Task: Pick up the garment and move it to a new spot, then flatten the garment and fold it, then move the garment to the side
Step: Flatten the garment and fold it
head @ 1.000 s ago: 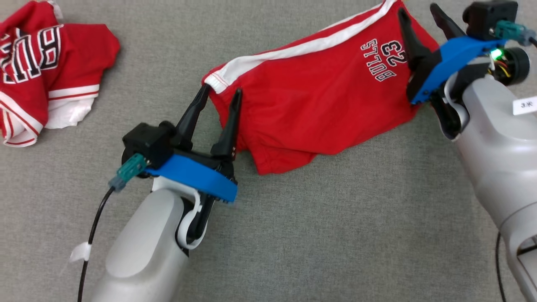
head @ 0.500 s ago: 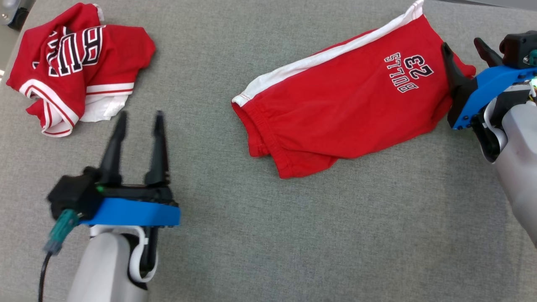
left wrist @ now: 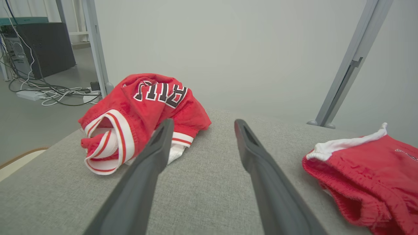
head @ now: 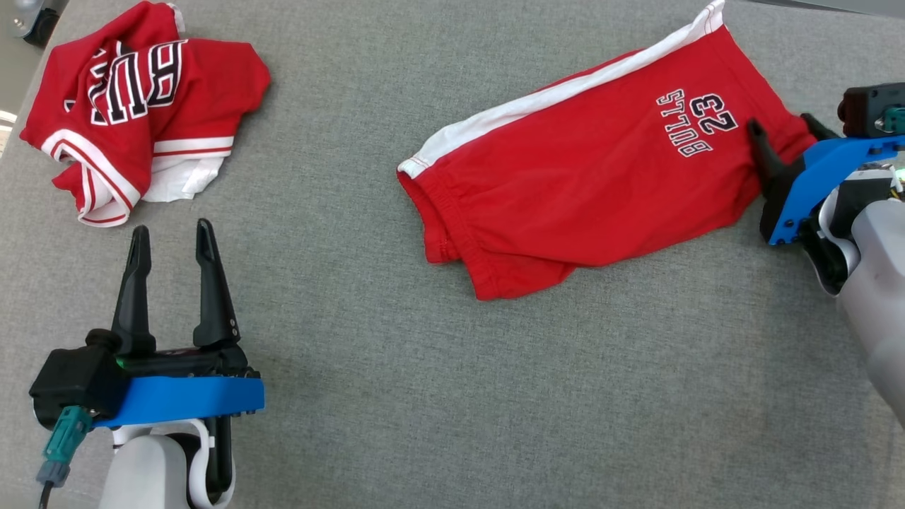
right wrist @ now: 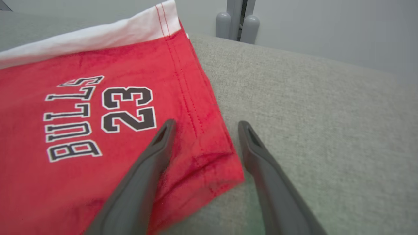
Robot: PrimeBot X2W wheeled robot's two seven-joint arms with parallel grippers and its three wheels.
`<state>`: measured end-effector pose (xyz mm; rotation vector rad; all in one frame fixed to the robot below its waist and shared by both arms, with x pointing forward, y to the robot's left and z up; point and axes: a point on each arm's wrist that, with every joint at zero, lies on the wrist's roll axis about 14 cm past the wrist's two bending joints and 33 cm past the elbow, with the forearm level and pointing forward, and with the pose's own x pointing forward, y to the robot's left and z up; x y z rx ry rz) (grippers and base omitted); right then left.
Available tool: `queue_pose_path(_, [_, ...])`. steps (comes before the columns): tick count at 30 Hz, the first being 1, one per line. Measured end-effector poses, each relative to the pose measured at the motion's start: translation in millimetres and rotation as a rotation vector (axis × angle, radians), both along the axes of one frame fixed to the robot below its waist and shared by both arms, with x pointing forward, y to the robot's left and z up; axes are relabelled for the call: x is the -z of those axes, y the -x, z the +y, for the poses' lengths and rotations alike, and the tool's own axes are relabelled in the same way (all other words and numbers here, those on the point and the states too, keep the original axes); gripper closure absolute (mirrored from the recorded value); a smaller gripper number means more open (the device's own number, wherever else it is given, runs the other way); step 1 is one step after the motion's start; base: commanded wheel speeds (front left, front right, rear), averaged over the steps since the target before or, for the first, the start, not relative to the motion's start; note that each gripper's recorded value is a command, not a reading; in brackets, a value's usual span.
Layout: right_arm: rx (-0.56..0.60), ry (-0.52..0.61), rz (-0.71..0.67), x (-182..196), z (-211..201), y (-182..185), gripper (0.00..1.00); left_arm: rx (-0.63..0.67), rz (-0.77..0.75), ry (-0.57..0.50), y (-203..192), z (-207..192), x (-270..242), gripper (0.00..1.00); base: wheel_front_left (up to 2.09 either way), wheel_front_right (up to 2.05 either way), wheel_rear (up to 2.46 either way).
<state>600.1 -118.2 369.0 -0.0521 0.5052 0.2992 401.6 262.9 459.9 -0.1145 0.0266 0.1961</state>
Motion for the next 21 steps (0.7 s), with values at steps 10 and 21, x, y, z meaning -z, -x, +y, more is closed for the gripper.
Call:
queue_pose_path(10, [0.037, -0.053, 0.058, 3.5, 0.6, 11.9, 1.0, 0.013, 0.013, 0.009, -3.1, -7.8, 5.3, 0.0, 0.0, 0.0, 0.0])
queue_pose_path(21, [0.096, -0.125, -0.051, -22.7, -28.4, 45.9, 1.0, 0.067, -0.004, -0.004, -4.6, -25.5, -1.5, 0.0, 0.0, 0.0, 0.0])
